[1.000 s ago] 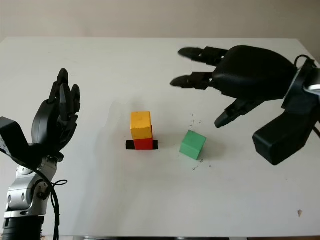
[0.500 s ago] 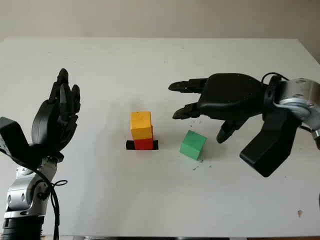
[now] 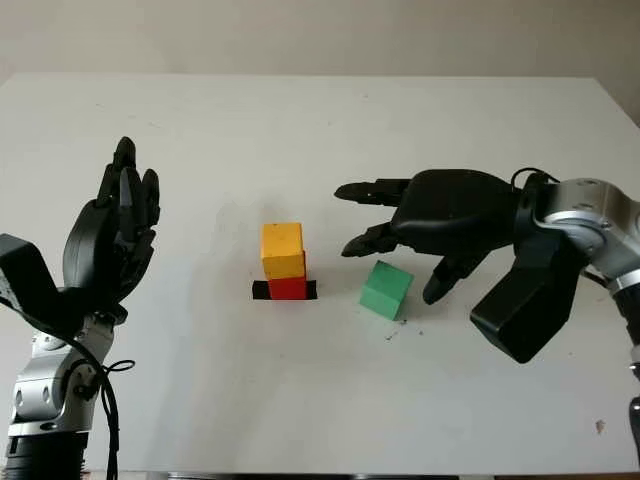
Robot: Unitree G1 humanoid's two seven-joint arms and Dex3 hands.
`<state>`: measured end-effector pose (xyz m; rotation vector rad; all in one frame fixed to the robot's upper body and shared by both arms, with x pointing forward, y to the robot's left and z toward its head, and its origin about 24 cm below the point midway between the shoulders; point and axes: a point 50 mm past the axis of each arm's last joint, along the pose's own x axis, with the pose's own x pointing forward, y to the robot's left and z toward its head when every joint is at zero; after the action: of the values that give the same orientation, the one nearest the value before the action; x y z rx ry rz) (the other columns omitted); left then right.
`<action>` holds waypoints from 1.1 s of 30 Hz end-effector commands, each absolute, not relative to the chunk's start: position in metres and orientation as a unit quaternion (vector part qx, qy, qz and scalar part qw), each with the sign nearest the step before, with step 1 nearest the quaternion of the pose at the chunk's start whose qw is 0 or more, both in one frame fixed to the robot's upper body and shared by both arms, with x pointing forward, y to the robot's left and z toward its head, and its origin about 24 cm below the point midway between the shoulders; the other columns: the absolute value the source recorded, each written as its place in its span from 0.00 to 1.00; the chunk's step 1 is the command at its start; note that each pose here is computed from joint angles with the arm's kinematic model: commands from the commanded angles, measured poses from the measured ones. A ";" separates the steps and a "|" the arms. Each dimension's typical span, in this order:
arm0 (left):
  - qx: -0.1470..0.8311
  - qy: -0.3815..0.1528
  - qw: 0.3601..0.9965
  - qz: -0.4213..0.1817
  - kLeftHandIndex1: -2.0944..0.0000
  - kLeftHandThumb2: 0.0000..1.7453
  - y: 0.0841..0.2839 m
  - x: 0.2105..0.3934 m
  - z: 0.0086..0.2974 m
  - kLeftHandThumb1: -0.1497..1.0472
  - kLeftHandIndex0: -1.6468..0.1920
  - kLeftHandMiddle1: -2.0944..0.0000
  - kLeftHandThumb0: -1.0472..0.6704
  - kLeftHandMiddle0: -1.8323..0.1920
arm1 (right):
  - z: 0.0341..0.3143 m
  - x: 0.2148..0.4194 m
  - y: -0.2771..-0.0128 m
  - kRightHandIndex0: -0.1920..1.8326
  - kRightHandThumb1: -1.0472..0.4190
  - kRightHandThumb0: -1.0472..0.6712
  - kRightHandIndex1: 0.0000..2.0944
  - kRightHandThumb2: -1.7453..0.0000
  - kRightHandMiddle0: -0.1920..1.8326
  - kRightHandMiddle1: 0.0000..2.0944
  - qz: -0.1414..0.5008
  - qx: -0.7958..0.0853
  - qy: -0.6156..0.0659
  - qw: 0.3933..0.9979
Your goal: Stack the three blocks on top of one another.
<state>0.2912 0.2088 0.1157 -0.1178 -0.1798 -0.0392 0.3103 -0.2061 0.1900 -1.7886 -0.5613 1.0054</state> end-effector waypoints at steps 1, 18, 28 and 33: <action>-0.059 -0.097 0.993 -0.016 1.00 0.37 0.210 0.289 0.119 1.00 1.00 1.00 0.17 1.00 | 0.185 0.308 -0.203 0.08 0.14 0.24 0.03 0.97 0.34 0.07 0.420 -0.729 -0.235 0.487; -0.057 -0.096 0.994 -0.019 1.00 0.37 0.209 0.289 0.119 1.00 1.00 1.00 0.18 1.00 | 0.167 0.306 -0.201 0.16 0.06 0.34 0.03 0.97 0.31 0.49 0.411 -0.696 -0.304 0.505; -0.056 -0.096 0.994 -0.023 1.00 0.37 0.210 0.289 0.118 1.00 1.00 1.00 0.18 1.00 | 0.175 0.312 -0.199 0.24 0.06 0.39 0.04 0.97 0.26 0.68 0.384 -0.704 -0.347 0.487; -0.056 -0.096 0.994 -0.021 1.00 0.37 0.211 0.290 0.117 1.00 1.00 1.00 0.18 1.00 | 0.184 0.315 -0.198 0.24 0.06 0.38 0.04 0.97 0.26 0.67 0.366 -0.714 -0.357 0.479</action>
<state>0.2910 0.2085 0.1165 -0.1163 -0.1814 -0.0471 0.3134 -0.1996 0.1752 -1.7263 -0.8408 0.9188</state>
